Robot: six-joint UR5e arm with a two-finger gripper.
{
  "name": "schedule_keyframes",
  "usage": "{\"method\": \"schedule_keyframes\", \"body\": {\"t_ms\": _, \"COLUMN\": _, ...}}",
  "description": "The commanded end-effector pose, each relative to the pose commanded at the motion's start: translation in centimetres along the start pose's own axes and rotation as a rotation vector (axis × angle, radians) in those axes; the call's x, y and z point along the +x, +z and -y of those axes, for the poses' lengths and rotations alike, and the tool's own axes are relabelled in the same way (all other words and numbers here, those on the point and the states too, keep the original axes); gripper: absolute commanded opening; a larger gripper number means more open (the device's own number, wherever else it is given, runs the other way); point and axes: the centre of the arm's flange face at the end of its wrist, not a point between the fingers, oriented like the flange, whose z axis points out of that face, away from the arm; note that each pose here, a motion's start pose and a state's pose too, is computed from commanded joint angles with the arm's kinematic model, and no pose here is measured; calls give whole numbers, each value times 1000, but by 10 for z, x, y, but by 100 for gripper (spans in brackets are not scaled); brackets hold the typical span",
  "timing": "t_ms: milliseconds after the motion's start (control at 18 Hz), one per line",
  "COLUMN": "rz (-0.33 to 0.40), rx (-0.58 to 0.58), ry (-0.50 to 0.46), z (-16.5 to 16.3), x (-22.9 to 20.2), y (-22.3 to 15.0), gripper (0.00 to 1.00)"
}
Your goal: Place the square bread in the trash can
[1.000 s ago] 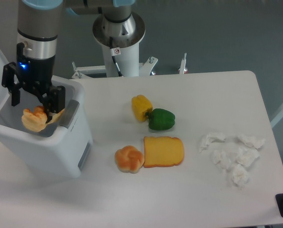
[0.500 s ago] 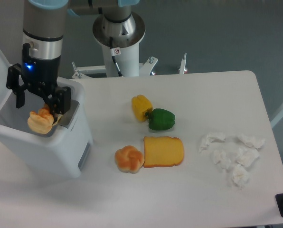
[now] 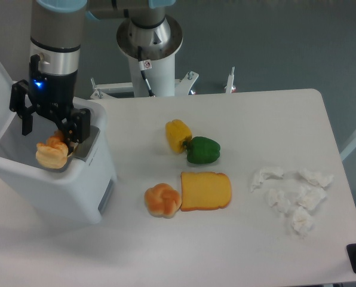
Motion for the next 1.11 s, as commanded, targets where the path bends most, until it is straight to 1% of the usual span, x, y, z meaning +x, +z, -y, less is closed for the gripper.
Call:
{"method": "schedule_keyframes", "body": {"t_ms": 333, "rz": -4, "rx": -6, "ry": -1, "z": -2, "x": 2, "y": 2, "gripper": 100}}
{"method": "schedule_keyframes", "body": {"t_ms": 667, "rz": 6, "rx": 23, "ry": 12, "z": 0, "x": 4, "y": -17, "gripper": 100}}
{"method": "schedule_keyframes", "body": {"t_ms": 778, "rz": 24, "rx": 46, "ry": 10, "z": 4, "x": -1, "y": -31, "gripper": 100}}
{"method": "schedule_keyframes", "body": {"t_ms": 1000, "rz": 72, "rx": 93, "ry": -23, "z": 1, "x": -26, "y": -62, "gripper": 100}}
{"method": "schedule_keyframes", "body": {"t_ms": 1056, "rz": 86, "rx": 97, "ry": -18, "z": 1, "x": -32, "y": -66, "gripper": 100}}
{"method": "schedule_keyframes", "body": {"t_ms": 1111, "rz": 96, "rx": 98, "ry": 7, "z": 0, "x": -36, "y": -69, "gripper": 100}}
